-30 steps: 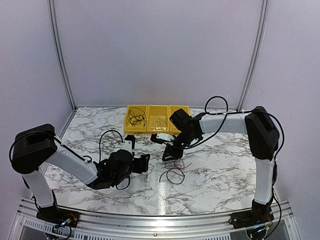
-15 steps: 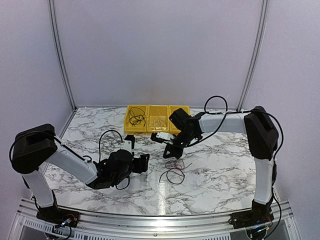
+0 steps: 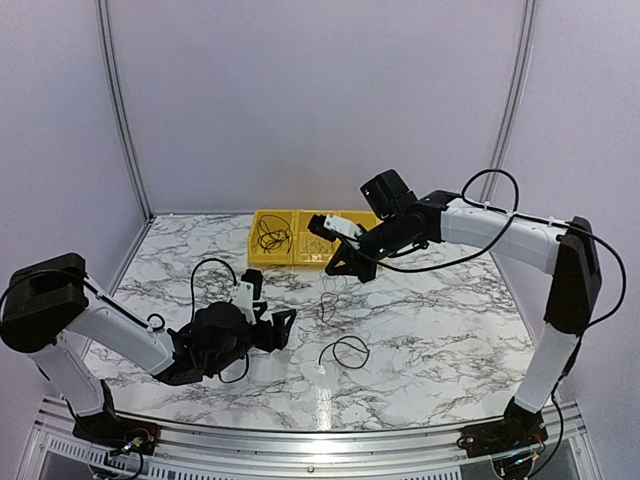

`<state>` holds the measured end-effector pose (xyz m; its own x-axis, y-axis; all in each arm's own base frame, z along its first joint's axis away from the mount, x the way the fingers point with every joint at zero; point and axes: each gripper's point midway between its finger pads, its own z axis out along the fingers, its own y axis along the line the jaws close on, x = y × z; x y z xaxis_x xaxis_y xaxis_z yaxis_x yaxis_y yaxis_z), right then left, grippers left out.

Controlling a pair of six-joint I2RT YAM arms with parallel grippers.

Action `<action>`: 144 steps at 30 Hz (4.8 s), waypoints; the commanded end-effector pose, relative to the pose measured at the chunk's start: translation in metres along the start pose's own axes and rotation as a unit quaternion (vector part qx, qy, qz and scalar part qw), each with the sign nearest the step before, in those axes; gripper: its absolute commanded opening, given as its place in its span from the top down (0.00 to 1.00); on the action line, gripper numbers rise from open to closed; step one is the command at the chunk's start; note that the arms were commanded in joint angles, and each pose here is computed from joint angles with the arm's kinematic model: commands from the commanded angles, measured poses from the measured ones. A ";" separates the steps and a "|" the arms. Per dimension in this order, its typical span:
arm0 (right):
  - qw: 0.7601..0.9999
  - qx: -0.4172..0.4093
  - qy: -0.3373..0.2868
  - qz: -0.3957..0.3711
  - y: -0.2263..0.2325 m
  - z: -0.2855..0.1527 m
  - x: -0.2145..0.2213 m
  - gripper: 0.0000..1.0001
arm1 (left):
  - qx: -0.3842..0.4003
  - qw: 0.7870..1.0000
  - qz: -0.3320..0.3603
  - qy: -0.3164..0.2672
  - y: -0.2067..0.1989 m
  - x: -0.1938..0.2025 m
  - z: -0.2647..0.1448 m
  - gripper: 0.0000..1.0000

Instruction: Untangle the cables

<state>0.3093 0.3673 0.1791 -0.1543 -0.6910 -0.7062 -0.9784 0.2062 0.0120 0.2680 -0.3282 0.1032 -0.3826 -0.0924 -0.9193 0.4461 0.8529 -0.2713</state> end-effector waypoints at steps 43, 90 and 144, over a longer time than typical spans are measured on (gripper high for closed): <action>0.984 -0.101 -0.150 0.000 0.047 -0.067 -0.055 1.00 | 0.016 0.991 -0.066 -0.115 -0.069 -0.087 0.045 0.32; 0.979 -0.082 -0.178 -0.047 0.046 -0.110 -0.049 1.00 | 0.065 0.995 -0.074 -0.019 -0.050 -0.041 0.043 0.48; 0.980 -0.116 -0.159 -0.007 0.049 -0.076 -0.036 1.00 | 0.114 0.983 -0.022 -0.142 -0.099 -0.120 0.050 0.55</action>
<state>0.2627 0.3462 0.2582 -0.1255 -0.4422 -0.8881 -0.9918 0.0356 0.1224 0.3058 -0.4385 0.2219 -0.2019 -0.2465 -0.9479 0.6482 0.6919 -0.3180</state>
